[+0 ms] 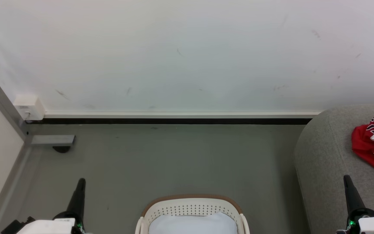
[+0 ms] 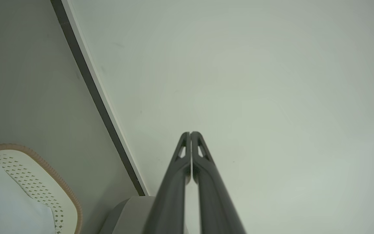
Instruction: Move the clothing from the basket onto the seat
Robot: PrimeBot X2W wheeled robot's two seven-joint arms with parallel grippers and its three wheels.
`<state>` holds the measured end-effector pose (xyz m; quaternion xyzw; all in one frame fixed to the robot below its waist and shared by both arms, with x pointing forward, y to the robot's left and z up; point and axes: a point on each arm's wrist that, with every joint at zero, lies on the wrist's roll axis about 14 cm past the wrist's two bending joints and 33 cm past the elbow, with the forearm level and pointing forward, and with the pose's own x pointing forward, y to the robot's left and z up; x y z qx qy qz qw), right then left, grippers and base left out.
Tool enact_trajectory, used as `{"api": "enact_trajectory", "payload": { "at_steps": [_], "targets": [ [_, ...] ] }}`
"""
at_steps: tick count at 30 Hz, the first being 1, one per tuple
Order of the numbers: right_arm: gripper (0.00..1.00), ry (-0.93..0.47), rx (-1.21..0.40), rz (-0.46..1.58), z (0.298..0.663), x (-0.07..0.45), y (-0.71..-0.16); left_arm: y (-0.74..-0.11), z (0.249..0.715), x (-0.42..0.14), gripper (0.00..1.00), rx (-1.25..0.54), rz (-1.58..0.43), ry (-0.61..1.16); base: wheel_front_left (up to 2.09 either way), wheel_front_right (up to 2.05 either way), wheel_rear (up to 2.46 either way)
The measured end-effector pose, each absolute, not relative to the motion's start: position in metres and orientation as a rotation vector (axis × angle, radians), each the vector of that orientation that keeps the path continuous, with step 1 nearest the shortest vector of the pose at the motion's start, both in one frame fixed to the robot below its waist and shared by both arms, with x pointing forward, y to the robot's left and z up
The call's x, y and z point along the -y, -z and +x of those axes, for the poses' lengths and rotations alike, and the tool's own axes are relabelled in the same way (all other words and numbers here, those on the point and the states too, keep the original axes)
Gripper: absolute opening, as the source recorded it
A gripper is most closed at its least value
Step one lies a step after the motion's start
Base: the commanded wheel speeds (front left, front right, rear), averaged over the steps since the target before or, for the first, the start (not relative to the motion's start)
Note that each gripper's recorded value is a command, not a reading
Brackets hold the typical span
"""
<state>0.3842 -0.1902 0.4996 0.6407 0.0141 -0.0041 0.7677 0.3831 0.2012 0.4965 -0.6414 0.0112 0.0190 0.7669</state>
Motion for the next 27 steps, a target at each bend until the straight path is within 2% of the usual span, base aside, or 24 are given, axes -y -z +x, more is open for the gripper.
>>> {"api": "enact_trajectory", "payload": {
  "at_steps": [27],
  "targets": [
    [0.00, 0.004, -0.008, 1.565, 0.3876, 0.1989, -0.5049, -0.5035, 0.3876, -0.1996, 0.00, -0.011, -1.564, -0.010, 0.00, 0.00, 0.00]
  ]
}}
